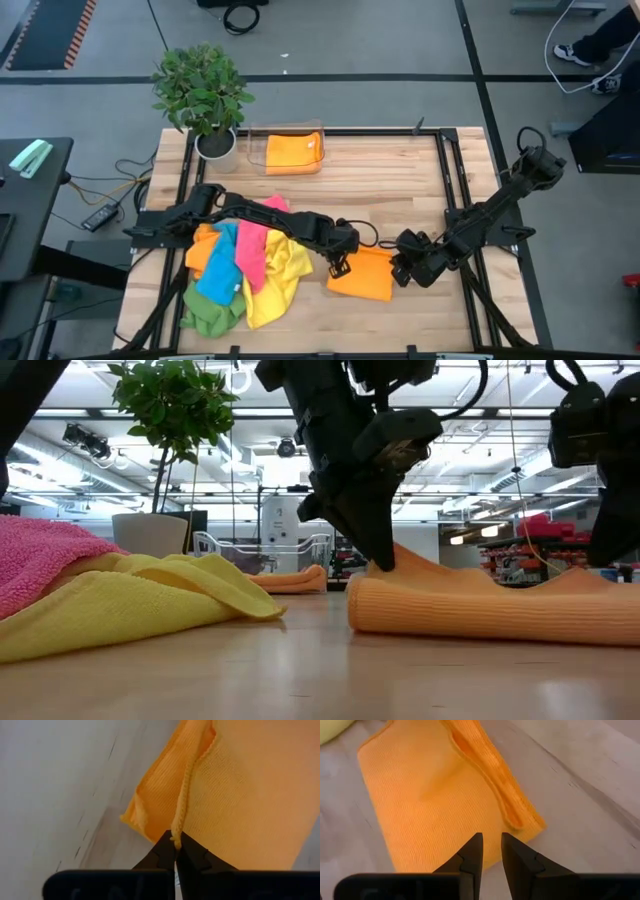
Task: Fold microfiber towels
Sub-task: Fold the right orange microfiber cloth
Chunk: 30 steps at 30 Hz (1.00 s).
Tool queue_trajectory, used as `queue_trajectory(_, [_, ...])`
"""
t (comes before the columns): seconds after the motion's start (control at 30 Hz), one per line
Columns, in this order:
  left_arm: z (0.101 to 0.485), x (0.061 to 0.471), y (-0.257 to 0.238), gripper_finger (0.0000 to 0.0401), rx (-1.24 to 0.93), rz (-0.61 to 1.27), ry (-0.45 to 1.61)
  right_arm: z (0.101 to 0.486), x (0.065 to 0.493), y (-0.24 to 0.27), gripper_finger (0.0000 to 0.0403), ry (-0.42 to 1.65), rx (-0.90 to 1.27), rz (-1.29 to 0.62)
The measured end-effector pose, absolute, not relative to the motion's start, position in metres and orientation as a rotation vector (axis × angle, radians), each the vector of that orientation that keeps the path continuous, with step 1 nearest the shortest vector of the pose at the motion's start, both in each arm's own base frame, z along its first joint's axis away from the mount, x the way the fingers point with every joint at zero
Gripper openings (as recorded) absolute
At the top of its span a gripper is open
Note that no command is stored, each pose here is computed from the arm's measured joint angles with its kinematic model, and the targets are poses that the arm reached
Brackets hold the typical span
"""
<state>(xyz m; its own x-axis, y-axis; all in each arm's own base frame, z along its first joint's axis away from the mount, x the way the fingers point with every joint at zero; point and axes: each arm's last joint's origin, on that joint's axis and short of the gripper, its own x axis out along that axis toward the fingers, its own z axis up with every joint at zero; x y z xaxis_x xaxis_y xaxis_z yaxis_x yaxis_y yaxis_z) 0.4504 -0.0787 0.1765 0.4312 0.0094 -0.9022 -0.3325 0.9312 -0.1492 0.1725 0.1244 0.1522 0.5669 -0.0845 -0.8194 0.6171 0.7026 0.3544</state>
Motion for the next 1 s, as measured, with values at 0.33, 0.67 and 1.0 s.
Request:
queue_trajectory(0.33, [0.176, 0.453, -0.062, 0.0009, -0.327, 0.239, 1.106, 0.154, 0.178, 0.124, 0.0041, 0.851, 0.697, -0.430])
queue_trajectory(0.67, [0.176, 0.455, -0.050, 0.0010, -0.338, 0.270, 1.099, 0.141, 0.188, 0.109, 0.0005, 0.925, 0.609, -0.493])
queue_trajectory(1.0, [0.177, 0.456, -0.043, 0.0030, -0.347, 0.329, 1.071, 0.124, 0.189, 0.098, 0.0004, 1.025, 0.518, -0.592])
